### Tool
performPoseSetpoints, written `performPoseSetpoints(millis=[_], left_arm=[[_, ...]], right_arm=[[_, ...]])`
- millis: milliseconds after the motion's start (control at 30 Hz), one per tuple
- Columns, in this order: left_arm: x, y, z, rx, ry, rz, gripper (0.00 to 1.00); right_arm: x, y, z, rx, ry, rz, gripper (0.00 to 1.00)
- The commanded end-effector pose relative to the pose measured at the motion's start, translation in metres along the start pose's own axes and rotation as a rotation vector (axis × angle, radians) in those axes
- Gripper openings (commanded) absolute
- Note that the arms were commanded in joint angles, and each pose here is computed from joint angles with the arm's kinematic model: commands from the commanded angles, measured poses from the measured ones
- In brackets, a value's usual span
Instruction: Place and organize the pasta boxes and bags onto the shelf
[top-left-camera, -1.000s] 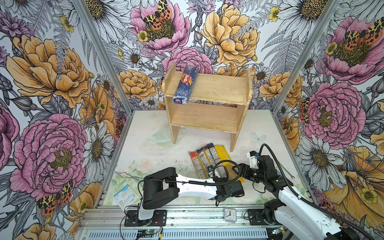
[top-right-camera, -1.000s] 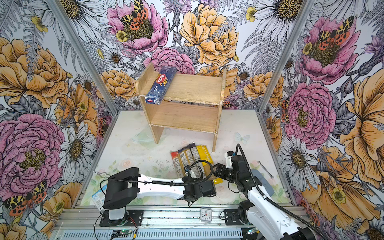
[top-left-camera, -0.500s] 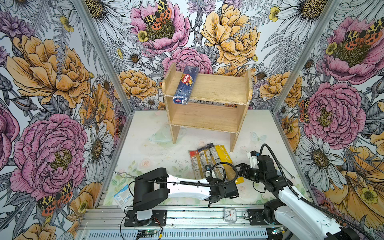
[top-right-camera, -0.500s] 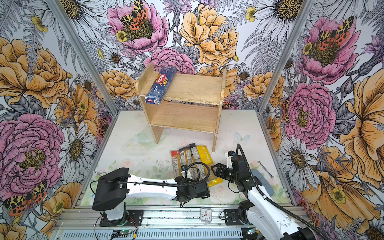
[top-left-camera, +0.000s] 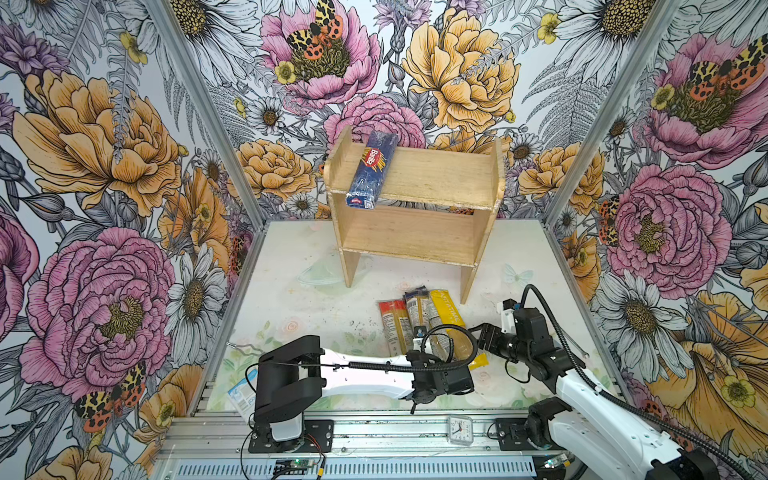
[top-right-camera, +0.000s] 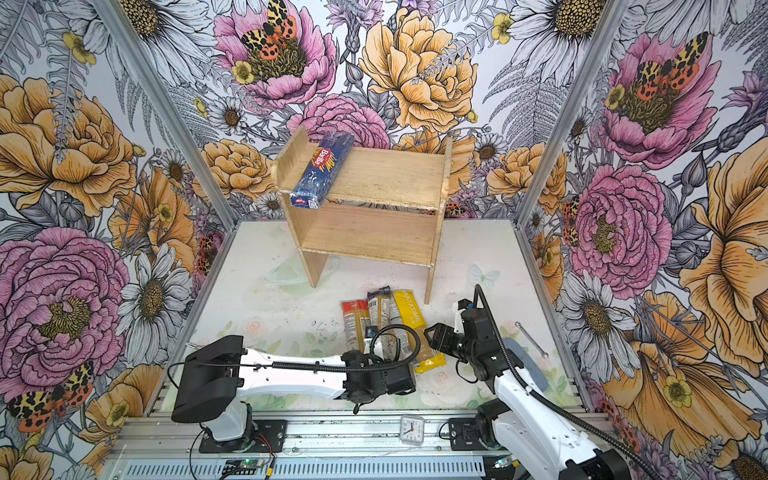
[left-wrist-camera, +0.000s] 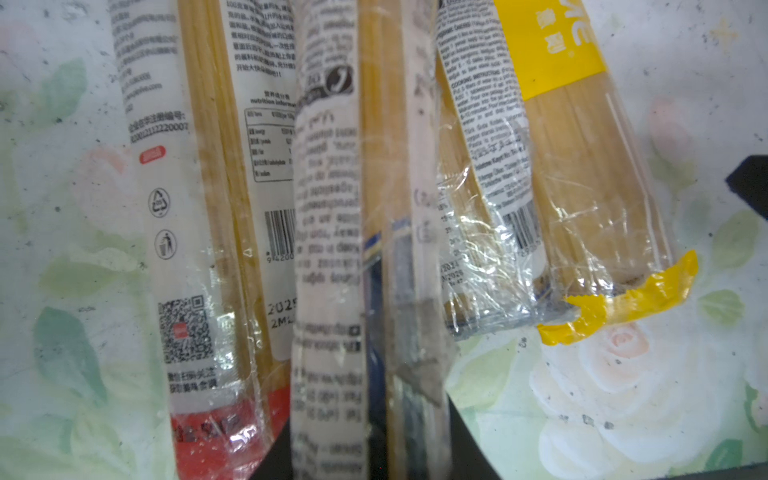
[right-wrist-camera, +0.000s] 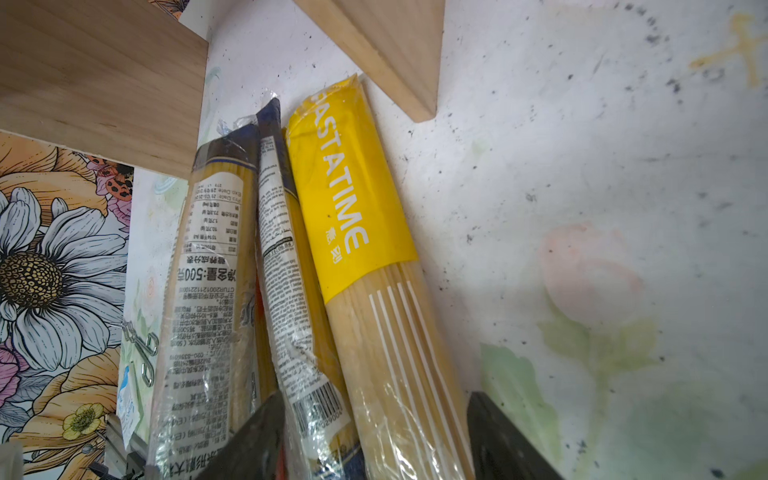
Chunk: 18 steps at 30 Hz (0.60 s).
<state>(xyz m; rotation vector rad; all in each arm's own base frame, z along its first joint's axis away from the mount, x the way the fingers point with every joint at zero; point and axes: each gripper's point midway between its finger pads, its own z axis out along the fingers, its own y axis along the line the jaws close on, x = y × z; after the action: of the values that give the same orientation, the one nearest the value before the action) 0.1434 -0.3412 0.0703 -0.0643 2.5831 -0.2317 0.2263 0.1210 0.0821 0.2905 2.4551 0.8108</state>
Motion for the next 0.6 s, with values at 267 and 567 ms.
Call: performPoseSetpoints(millis=[267, 567], left_arm=[[-0.022, 0.014, -0.015, 0.027, -0.099, -0.021, 0.0], [-0.02, 0.04, -0.016, 0.009, -0.102, -0.058, 0.0]], right_arm=[[-0.011, 0.001, -0.001, 0.024, -0.026, 0.014, 0.71], [-0.012, 0.0, 0.0, 0.031, -0.025, 0.012, 0.71]])
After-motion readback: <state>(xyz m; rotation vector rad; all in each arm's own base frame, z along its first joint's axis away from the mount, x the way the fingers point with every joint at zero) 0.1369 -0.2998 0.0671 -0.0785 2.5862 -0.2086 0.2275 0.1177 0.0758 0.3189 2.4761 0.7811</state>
